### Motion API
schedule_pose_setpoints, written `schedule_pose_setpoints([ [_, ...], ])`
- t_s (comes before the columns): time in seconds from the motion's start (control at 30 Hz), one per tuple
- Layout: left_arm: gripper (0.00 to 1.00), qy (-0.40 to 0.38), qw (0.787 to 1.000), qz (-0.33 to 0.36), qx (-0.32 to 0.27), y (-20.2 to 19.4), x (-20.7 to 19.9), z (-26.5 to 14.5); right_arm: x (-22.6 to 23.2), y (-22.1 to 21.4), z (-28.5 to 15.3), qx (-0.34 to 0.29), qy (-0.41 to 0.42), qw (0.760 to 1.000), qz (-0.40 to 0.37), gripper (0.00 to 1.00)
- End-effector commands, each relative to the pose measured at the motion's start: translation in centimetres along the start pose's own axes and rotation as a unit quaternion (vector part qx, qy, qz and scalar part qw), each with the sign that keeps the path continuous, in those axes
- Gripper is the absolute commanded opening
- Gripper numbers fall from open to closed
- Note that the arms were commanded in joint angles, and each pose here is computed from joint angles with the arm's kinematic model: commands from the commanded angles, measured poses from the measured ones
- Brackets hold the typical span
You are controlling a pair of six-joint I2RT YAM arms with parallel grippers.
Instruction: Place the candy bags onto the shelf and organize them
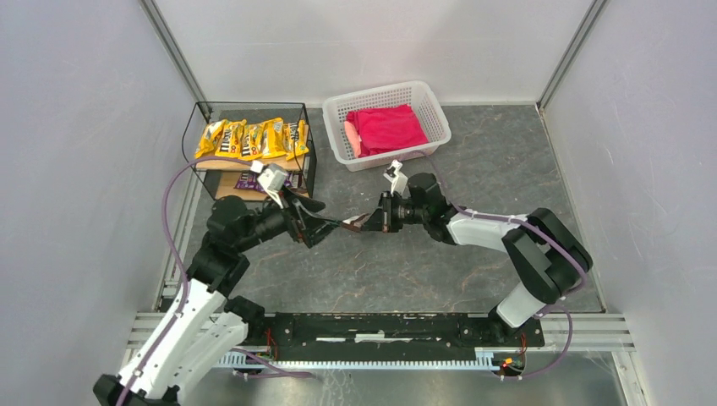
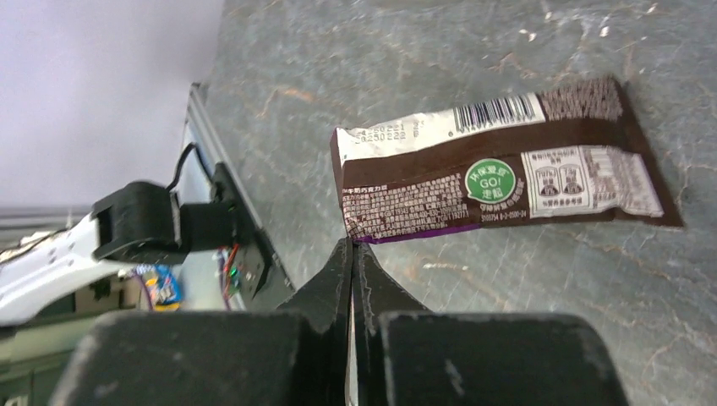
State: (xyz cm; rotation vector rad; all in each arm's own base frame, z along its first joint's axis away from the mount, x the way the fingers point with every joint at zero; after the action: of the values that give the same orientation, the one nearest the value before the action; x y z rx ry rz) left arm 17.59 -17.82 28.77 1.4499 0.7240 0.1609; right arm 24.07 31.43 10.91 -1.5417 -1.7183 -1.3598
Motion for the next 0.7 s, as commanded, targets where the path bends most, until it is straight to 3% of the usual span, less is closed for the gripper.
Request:
schedule_pose_setpoints([
  [0.0, 0.98, 0.05, 0.991, 0.117, 0.036, -1.2, 1.5, 1.7, 2.7, -0.6, -2.7, 0.062, 0.064, 0.995, -0.035, 0.0],
  [0.13, 0.96, 0.031, 0.967, 0.221, 0.123, -3.7, 0.8, 3.1, 3.1, -0.7, -4.9, 0.066, 0.082, 0.994, -0.04, 0.0],
  [0.23, 0.95, -0.001, 0.927, 0.332, 0.177, -5.1, -0.1, 3.7, 3.6, -0.8, -6.0, 0.068, 0.091, 0.992, -0.049, 0.0],
  [0.5, 0.95, -0.068, 0.879, 0.443, 0.163, -6.7, -1.8, 4.7, 5.6, -0.8, -7.2, 0.077, 0.125, 0.988, -0.048, 0.0],
  [0.67, 0.86, -0.087, 0.848, 0.488, 0.187, -8.5, -2.3, 5.5, 6.5, -0.6, -7.6, 0.068, 0.137, 0.987, -0.042, 0.0],
])
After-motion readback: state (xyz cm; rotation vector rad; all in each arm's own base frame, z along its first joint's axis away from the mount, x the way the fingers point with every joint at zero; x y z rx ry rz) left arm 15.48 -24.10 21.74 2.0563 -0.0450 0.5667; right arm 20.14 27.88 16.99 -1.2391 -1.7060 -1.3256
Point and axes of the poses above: each gripper's point midway between its finger pads, its own z axis out along the fingers, its own x axis along the line the jaws close on, y = z × x, the point moved 3 cm from there along -z, back along the fingers, and after that the axes turned 9 degrees about z, right-handed, at the moved point
